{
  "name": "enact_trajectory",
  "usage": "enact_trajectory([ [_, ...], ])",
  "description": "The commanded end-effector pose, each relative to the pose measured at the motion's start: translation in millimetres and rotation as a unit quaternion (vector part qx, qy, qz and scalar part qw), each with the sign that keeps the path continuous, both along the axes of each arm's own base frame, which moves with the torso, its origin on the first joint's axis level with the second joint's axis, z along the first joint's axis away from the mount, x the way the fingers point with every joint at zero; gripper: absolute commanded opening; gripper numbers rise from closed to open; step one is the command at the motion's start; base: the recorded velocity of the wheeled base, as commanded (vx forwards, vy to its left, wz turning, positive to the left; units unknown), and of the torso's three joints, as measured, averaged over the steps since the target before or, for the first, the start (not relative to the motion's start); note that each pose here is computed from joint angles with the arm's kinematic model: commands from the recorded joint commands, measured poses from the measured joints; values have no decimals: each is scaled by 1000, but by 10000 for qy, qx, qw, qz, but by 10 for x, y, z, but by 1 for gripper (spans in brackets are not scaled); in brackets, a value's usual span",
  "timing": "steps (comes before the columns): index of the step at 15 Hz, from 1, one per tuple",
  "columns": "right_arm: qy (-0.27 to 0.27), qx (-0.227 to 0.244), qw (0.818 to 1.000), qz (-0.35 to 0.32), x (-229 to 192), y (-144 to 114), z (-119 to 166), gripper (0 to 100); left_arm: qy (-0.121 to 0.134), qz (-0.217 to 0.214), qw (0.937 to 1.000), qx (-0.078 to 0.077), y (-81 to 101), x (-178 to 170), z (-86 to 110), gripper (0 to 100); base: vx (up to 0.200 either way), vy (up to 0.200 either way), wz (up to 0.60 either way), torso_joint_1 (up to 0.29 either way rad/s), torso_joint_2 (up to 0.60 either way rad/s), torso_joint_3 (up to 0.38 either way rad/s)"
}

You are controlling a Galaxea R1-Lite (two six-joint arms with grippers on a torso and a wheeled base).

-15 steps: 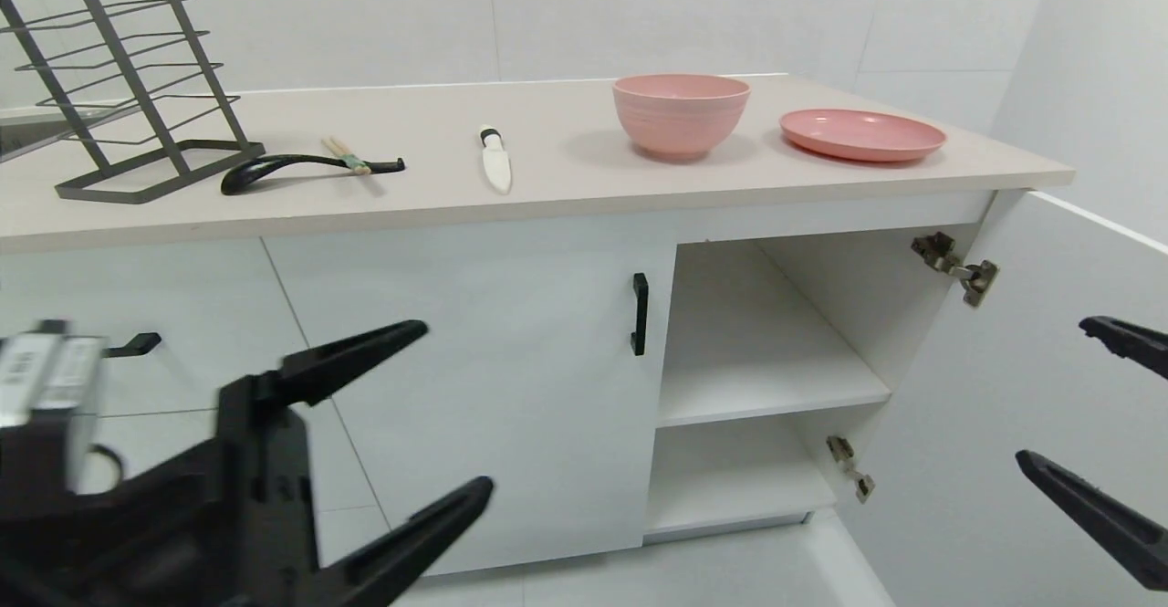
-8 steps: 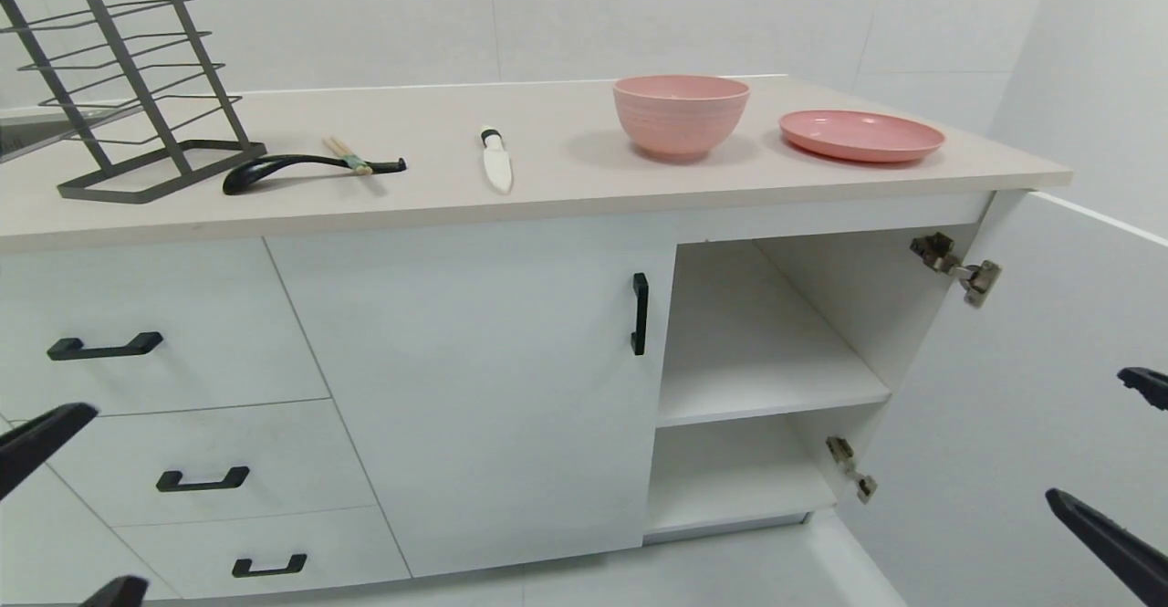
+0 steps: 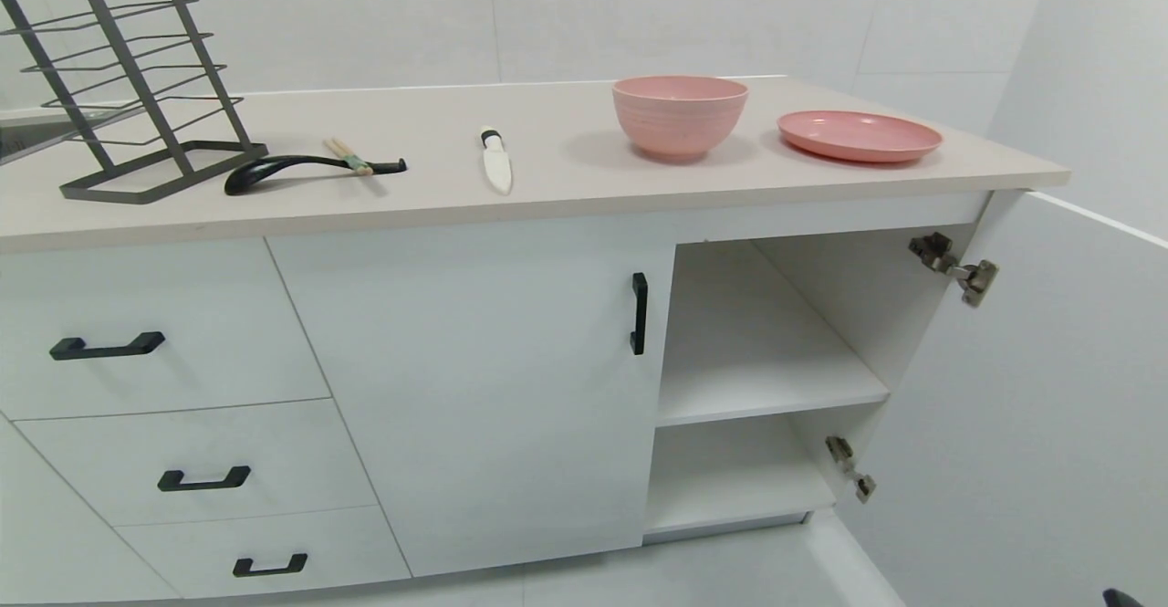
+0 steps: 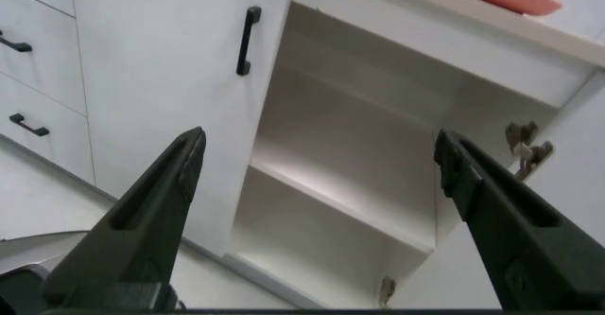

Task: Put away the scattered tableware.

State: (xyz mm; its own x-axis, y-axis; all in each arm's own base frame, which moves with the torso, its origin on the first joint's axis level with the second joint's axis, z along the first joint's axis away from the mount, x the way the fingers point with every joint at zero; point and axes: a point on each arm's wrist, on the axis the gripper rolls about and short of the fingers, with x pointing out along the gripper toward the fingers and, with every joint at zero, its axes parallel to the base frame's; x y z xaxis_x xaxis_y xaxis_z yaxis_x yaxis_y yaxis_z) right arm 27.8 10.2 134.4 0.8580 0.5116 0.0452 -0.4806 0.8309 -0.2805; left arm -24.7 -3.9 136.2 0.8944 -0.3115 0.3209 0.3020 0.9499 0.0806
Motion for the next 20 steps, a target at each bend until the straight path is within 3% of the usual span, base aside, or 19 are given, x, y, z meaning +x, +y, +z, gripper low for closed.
enact_trajectory([
  [1, -376, -61, 9992, -122, -178, 25, -37, 100, 137, 302, 9995, 8, -13, 16, -166, 100, 0, 0, 0, 0, 0, 0],
  [2, -467, -63, 9988, -128, -318, 50, -131, 100, 553, 488, 9972, 99, -13, -15, -376, 100, 0, 0, 0, 0, 0, 0],
  [3, -508, -52, 9986, -119, -376, 60, -175, 100, 834, 695, 9938, 230, -5, 2, -445, 100, 0, 0, 0, 0, 0, 0],
  [4, -522, 4, 9986, -112, -443, 72, -237, 100, 1353, 932, 9860, 271, 6, 14, -550, 100, 0, 0, 0, 0, 0, 0],
  [8, -146, 204, 9996, -87, -457, 75, -357, 100, 1326, 1009, 9858, 215, 9, 14, -542, 100, 0, 0, 0, 0, 0, 0],
  [9, 165, 229, 9996, -57, -454, 75, -419, 100, 1325, 1027, 9857, 188, 10, 14, -541, 100, 0, 0, 0, 0, 0, 0],
  [11, 531, 260, 9979, 257, -462, 78, -492, 100, 1290, 1158, 9843, 338, 15, 15, -543, 100, 0, 0, 0, 0, 0, 0],
  [12, 544, 237, 9969, 509, -465, 71, -475, 100, 1275, 1171, 9841, 404, 15, 15, -543, 100, 0, 0, 0, 0, 0, 0],
  [14, 584, 188, 9937, 935, -482, 55, -497, 100, 1285, 1123, 9847, 359, 13, 14, -541, 100, 0, 0, 0, 0, 0, 0],
  [17, 329, 224, 9949, 927, -537, 47, -517, 100, 1313, 1135, 9845, 266, 14, 14, -542, 100, 0, 0, 0, 0, 0, 0],
  [20, 219, 506, 9942, -924, -518, -25, -528, 100, 1366, 1171, 9837, -24, 19, 14, -541, 100, 0, 0, 0, 0, 0, 0],
])
